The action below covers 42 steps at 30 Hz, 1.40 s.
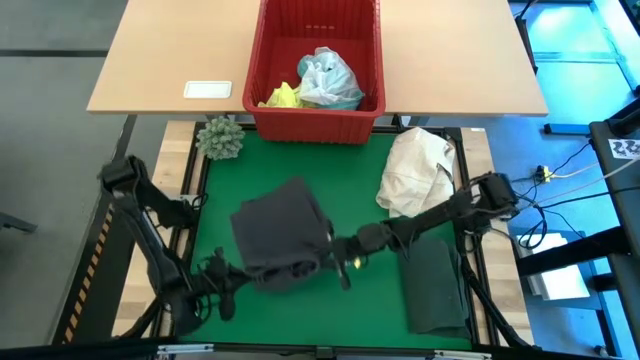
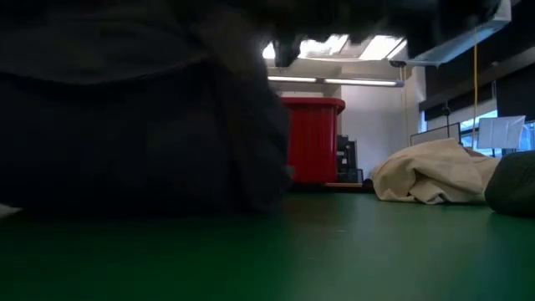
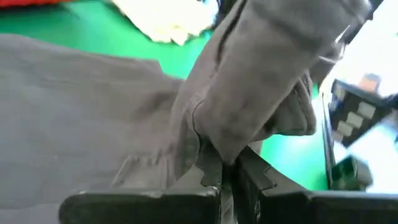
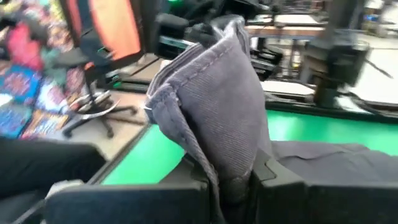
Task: Fold Laundry from Bin
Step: Fold the gray short
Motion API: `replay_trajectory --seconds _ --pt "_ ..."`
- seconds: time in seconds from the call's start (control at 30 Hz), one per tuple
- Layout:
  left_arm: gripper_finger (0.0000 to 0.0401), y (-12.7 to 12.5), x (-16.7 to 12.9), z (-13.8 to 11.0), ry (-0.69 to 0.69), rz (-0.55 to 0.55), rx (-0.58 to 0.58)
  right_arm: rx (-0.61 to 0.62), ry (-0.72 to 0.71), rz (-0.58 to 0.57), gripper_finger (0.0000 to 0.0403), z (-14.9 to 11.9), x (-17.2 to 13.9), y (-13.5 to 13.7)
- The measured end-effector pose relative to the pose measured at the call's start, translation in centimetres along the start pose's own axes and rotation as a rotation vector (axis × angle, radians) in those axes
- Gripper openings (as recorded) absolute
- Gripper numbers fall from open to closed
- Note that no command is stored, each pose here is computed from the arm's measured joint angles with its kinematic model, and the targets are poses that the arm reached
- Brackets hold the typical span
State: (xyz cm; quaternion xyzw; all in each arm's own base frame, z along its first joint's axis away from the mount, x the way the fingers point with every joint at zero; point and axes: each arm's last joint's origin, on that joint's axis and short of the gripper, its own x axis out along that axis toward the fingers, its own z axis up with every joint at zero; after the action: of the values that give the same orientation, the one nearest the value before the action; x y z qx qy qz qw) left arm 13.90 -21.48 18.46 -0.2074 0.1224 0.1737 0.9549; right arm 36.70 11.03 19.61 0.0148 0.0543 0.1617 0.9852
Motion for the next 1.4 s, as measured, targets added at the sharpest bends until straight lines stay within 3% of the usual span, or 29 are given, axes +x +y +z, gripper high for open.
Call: replay_trajectory --seconds 0.2,0.37,0.6,0.8,0.97,1.13,1.27,1.4 --pt "0.0006 4.2 0.3 0.8 0.038 0.008 -0.158 0.187 0.013 -0.131 0.0030 -2.4 -2.1 -5.0" --pt "0.0006 4.5 1.2 0.3 0.096 -0.046 -0.237 0.290 0.002 -0.130 0.0030 -3.8 -3.3 -5.3" --pt "0.0006 1.1 1.4 0.8 0.144 -0.237 -0.280 0.294 0.064 -0.027 0.0030 -4.4 -2.9 -0.4" --pt "0.0006 -2.1 2.8 -1.2 0.234 -0.235 -0.278 0.268 0.154 0.000 0.0030 -5.5 -3.1 4.4" --pt "0.0006 -6.4 3.6 -2.2 0.260 -0.273 -0.239 0.304 0.161 0.107 0.0030 -5.5 -3.7 8.5" --pt "0.0006 -10.0 3.0 0.1 0.218 -0.286 -0.094 0.297 0.130 0.257 0.0030 -3.8 -3.0 11.0" --pt "0.0006 -10.2 2.3 2.1 0.186 -0.183 0.044 0.227 0.074 0.258 0.0030 -1.5 -2.3 10.4" --pt "0.0006 -7.8 1.9 2.8 0.207 -0.025 0.098 0.166 0.052 0.114 0.0030 0.3 -1.9 7.2"
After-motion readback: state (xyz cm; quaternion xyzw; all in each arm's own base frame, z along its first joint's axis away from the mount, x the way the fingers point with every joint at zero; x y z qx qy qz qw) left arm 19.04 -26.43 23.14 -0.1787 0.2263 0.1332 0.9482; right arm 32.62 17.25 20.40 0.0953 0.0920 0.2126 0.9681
